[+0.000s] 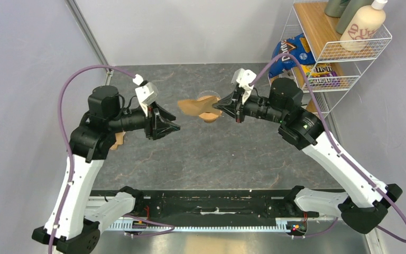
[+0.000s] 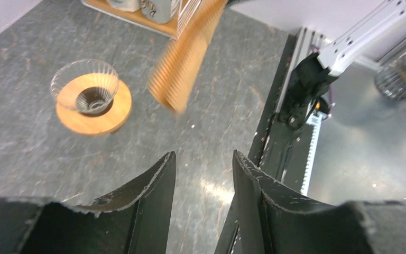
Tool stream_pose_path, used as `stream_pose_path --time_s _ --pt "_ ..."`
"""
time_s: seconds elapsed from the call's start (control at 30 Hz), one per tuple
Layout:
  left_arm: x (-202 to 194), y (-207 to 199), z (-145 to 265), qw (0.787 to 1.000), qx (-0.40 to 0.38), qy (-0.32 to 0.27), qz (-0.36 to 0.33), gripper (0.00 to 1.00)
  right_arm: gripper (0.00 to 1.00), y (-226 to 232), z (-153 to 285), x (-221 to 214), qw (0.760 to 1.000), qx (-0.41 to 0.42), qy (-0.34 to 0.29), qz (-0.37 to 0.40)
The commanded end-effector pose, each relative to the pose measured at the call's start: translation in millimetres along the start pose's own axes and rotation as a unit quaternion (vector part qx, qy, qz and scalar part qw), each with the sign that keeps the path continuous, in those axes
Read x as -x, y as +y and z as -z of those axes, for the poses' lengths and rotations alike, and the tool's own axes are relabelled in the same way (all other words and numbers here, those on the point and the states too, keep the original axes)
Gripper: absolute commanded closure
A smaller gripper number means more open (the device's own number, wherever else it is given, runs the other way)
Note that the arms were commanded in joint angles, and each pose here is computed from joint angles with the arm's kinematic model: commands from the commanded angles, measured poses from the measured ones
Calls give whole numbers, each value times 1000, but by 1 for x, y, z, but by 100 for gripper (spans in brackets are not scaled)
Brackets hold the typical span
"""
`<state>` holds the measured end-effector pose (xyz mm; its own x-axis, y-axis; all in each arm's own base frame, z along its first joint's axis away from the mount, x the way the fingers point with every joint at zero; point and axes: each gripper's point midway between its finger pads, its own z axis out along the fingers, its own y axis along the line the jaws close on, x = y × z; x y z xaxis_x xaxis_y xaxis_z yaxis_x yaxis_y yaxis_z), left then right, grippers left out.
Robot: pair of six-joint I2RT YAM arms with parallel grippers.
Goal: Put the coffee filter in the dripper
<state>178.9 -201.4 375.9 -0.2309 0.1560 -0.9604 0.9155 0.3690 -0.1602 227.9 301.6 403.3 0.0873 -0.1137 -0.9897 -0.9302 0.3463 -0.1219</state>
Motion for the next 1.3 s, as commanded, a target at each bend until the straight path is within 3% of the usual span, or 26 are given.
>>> stream_pose_path --time_s 0.0,0.13,0.27,0.43,0.47,0.53,1.27 --pt "-7 -13 27 996 5 26 -87 49 100 1 15 1 999 -3 -5 40" --pt "11 -13 34 992 18 13 -126 49 100 15 22 -5 995 34 -10 95" --pt "30 -25 35 988 -16 -5 -151 48 100 29 25 -11 986 78 -13 144" --pt "24 -43 38 979 -78 13 -188 44 100 34 25 -15 979 103 -11 177" --pt "20 -47 38 978 -91 17 -184 33 100 36 24 -15 977 111 -12 181" --pt "18 -45 34 980 -95 23 -176 28 100 38 23 -14 975 118 -17 188" --pt "7 -31 4 977 -97 44 -185 46 100 53 15 -12 971 139 -22 194"
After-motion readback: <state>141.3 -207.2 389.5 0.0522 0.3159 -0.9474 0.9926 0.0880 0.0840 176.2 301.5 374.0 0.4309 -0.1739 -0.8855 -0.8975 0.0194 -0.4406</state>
